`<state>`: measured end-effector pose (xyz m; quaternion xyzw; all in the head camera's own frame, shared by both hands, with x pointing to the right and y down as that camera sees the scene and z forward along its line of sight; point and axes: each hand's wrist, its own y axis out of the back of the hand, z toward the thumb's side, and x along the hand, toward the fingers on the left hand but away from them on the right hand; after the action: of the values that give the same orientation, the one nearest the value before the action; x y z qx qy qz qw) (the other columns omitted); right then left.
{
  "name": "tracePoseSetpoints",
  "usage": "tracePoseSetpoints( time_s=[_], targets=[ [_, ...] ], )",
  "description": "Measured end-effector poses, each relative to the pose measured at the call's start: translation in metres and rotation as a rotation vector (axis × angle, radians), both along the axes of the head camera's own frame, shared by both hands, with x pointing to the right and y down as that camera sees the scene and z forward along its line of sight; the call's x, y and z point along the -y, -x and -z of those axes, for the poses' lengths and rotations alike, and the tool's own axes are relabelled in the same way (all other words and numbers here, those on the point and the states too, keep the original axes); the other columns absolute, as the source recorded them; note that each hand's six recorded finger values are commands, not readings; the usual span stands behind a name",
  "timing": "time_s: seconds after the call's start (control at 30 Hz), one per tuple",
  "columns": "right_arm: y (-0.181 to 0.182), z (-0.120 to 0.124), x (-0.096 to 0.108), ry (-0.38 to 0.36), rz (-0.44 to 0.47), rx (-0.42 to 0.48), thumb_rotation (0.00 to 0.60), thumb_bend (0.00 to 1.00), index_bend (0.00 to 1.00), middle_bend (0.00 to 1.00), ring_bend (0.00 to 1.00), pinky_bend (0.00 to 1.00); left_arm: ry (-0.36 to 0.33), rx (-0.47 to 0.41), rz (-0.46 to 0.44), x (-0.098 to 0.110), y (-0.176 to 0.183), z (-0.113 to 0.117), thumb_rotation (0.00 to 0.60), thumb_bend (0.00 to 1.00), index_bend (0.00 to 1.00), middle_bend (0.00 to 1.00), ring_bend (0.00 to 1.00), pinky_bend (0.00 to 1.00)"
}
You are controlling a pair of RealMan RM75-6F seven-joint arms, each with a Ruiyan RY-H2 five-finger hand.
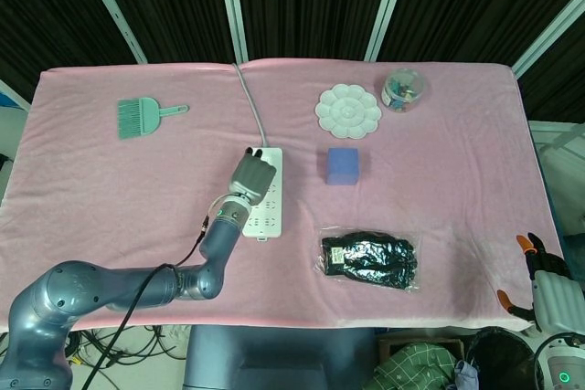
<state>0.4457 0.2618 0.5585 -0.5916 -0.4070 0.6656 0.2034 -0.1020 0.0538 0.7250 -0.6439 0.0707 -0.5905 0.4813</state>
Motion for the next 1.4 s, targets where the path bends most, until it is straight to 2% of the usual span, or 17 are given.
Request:
tracePoseSetpoints(
  time_s=[0.63,0.73,0.8,0.87,0.9,0.97,1.2,1.4],
  targets=[
    [0.0,0.0,0.0,-0.001,-0.001,-0.002,0.6,0.2,0.0,0.02,0.15,0.11,-0.002,-0.024,-0.019,-0.003,-0.002,-0.007,0.6,0.41,0.57,0.57,0.17,0.22],
    [0.0,0.0,0.0,-0.002,-0.001,-0.001,0.6,0.2,0.0,0.02,0.15,0.11,-0.009,-0.012,-0.019,-0.002,0.001,-0.008,0.6,0.32,0.44,0.47,0.12,0.15],
    [0.0,0.001,0.0,-0.004,0.001,-0.002,0.6,0.2,0.0,0.02,0.15,0.11,-0.015,-0.007,-0.015,0.0,0.004,-0.008,0.6,0.2,0.28,0.25,0.03,0.05],
    [0.0,0.0,0.0,-0.003,0.001,-0.003,0.6,0.2,0.0,0.02,0.15,0.11,-0.016,-0.007,-0.008,0.001,0.005,-0.006,0.6,0.12,0.15,0.07,0.0,0.0],
    [0.0,0.0,0.0,-0.002,0.001,-0.003,0.6,0.2,0.0,0.02,0.15,0.11,-0.017,-0.008,-0.006,0.001,0.005,-0.004,0.6,0.09,0.12,0.03,0.0,0.0],
    [0.0,0.0,0.0,-0.003,0.002,-0.004,0.6,0.2,0.0,0.02,0.15,0.11,-0.025,-0.014,-0.001,0.003,0.006,0.0,0.6,0.07,0.1,0.0,0.0,0.0],
    [-0.001,0.0,0.0,-0.002,0.0,-0.007,0.6,0.2,0.0,0.03,0.15,0.11,-0.091,-0.086,0.008,0.009,0.006,0.03,0.6,0.07,0.08,0.0,0.0,0.0],
    [-0.002,0.001,0.0,-0.007,-0.001,-0.012,0.6,0.2,0.0,0.03,0.15,0.11,-0.127,-0.103,0.043,0.005,0.038,0.066,0.6,0.08,0.09,0.0,0.0,0.0]
  ],
)
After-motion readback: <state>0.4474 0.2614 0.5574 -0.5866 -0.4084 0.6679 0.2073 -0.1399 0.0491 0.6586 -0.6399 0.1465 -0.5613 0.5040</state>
